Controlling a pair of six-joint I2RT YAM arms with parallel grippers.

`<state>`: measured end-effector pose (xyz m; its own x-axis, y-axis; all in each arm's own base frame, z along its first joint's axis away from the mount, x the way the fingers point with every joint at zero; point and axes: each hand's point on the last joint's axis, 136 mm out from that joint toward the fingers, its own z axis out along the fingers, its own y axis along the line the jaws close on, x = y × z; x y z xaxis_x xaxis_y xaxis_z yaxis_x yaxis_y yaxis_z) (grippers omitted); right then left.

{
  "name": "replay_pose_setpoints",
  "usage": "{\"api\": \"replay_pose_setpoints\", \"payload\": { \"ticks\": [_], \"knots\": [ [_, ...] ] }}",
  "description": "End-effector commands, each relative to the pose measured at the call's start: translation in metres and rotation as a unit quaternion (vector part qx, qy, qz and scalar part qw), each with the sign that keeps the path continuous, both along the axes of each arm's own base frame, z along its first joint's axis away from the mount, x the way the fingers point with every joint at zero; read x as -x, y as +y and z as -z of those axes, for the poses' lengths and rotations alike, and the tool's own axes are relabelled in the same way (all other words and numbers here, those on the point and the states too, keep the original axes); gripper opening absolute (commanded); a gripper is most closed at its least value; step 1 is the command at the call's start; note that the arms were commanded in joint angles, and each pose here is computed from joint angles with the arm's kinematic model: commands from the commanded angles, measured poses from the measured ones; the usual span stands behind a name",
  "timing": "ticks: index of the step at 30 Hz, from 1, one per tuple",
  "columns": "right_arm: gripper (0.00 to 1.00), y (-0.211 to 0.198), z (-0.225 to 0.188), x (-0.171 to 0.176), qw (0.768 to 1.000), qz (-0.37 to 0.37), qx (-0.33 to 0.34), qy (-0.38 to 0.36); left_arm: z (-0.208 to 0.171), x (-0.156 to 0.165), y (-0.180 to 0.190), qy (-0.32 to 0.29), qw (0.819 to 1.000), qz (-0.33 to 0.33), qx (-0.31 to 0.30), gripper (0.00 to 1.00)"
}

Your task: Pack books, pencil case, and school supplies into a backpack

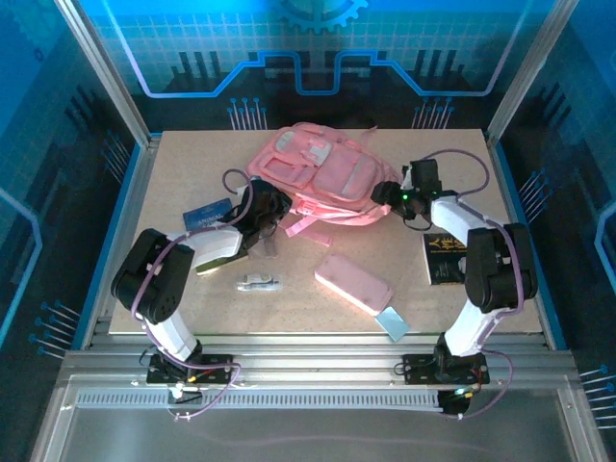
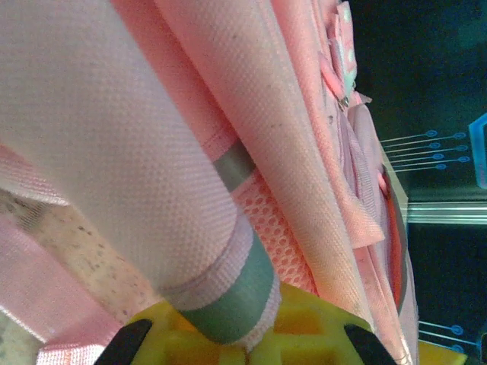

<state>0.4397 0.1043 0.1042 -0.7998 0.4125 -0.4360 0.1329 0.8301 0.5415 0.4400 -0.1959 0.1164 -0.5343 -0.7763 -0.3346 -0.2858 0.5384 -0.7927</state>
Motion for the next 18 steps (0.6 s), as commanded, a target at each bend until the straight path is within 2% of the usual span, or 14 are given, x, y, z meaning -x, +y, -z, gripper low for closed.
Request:
{"api": "replay_pose_setpoints", "payload": {
  "ticks": [1, 8, 11, 13, 18],
  "knots": [
    [0.7, 0.013, -0.038, 0.028, 0.999, -0.049, -0.005, -0.008, -0.049, -0.005, -0.033, -0.046, 0.998, 0.022, 0.048, 0.0],
    [0.68, 0.043, -0.092, 0.088, 0.994, -0.107, 0.007, -0.037, -0.073, -0.018, -0.034, -0.079, 0.994, -0.043, 0.062, 0.0],
    [0.63, 0.078, -0.099, 0.103, 0.987, -0.15, -0.013, -0.052, -0.082, -0.022, -0.041, -0.089, 0.992, -0.05, 0.08, 0.0],
    [0.56, 0.101, -0.098, 0.109, 0.983, -0.171, -0.022, -0.063, -0.087, -0.023, -0.046, -0.093, 0.99, -0.05, 0.091, 0.0],
    [0.44, 0.146, -0.092, 0.112, 0.973, -0.204, -0.032, -0.105, -0.095, -0.016, -0.053, -0.096, 0.99, -0.054, 0.093, 0.0]
  ]
}}
